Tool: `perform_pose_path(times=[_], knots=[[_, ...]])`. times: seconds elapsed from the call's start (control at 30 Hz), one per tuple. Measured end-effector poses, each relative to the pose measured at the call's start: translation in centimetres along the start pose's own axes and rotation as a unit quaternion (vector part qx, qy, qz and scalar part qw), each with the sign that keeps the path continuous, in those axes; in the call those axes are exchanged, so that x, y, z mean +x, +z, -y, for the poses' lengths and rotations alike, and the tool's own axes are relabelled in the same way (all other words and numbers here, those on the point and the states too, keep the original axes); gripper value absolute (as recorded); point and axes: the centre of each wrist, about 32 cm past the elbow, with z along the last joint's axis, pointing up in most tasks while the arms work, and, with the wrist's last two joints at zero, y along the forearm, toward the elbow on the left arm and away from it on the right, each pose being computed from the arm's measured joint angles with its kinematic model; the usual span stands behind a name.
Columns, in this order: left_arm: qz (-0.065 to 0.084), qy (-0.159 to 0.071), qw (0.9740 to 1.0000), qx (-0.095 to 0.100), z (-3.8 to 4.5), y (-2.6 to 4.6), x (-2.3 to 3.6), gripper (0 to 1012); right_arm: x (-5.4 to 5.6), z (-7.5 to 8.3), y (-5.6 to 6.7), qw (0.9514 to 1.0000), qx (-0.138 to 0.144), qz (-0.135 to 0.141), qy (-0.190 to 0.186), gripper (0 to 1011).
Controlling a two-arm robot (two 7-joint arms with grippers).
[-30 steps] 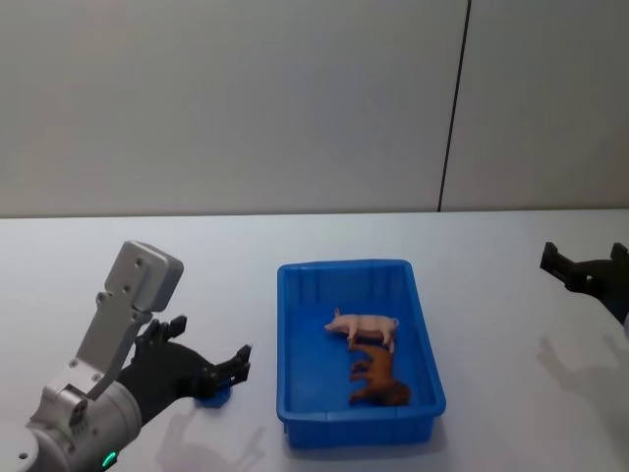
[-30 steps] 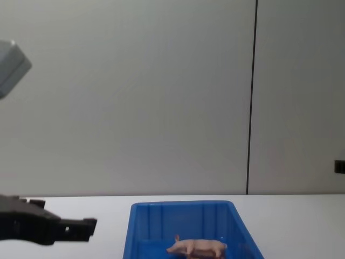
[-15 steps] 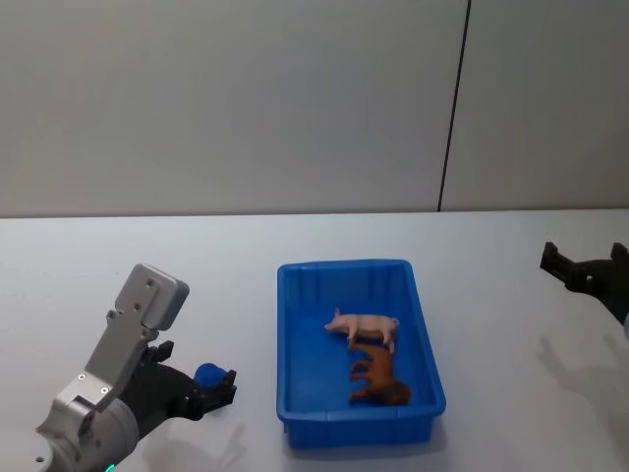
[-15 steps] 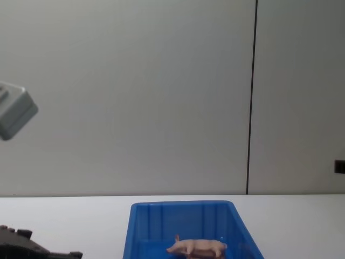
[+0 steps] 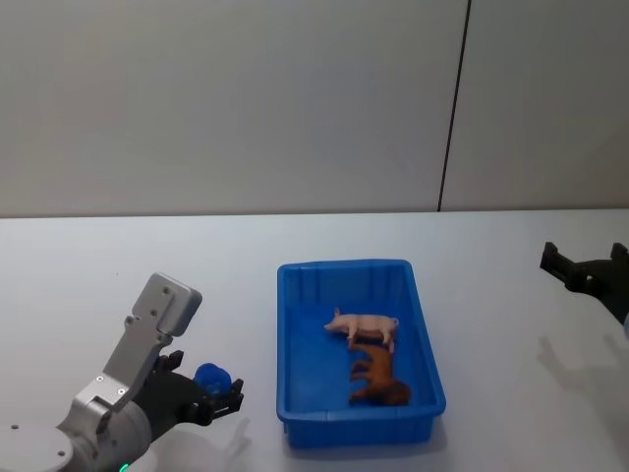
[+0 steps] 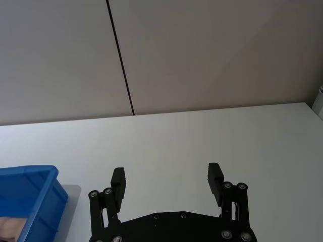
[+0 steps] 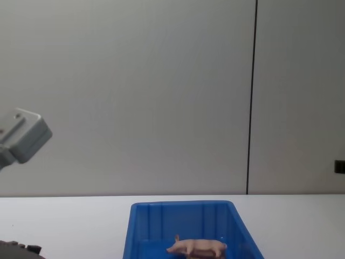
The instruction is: Pick up the two dolls from the table and place them into the box.
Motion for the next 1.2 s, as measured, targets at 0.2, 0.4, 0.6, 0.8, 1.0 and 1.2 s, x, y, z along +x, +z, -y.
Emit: perform_pose_path(times=[0.2, 0.4, 0.6, 0.8, 1.0, 1.2], knots=[[-0.003, 0.0, 1.0, 0.004, 0.84, -0.05, 0.16, 1001, 0.0, 0.0, 0.0, 1.0, 0.0, 0.0, 0.0, 1001], [-0.007, 0.001, 0.9999, 0.009, 1.66, -0.07, 0.41, 1001, 0.0, 0.0, 0.0, 1.0, 0.0, 0.0, 0.0, 1001], [-0.01, 0.002, 0.9998, 0.015, 2.39, -0.1, 0.69, 1001, 0.0, 0.0, 0.0, 1.0, 0.0, 0.0, 0.0, 1001], [-0.012, -0.001, 0.9998, 0.019, 3.02, -0.1, 0.92, 1001, 0.0, 0.0, 0.0, 1.0, 0.0, 0.0, 0.0, 1001], [-0.012, -0.007, 0.9996, 0.024, 3.61, -0.17, 1.03, 1001, 0.0, 0.0, 0.0, 1.0, 0.0, 0.0, 0.0, 1001], [-0.012, -0.008, 0.9994, 0.03, 3.98, -0.22, 1.12, 1001, 0.0, 0.0, 0.0, 1.0, 0.0, 0.0, 0.0, 1001]])
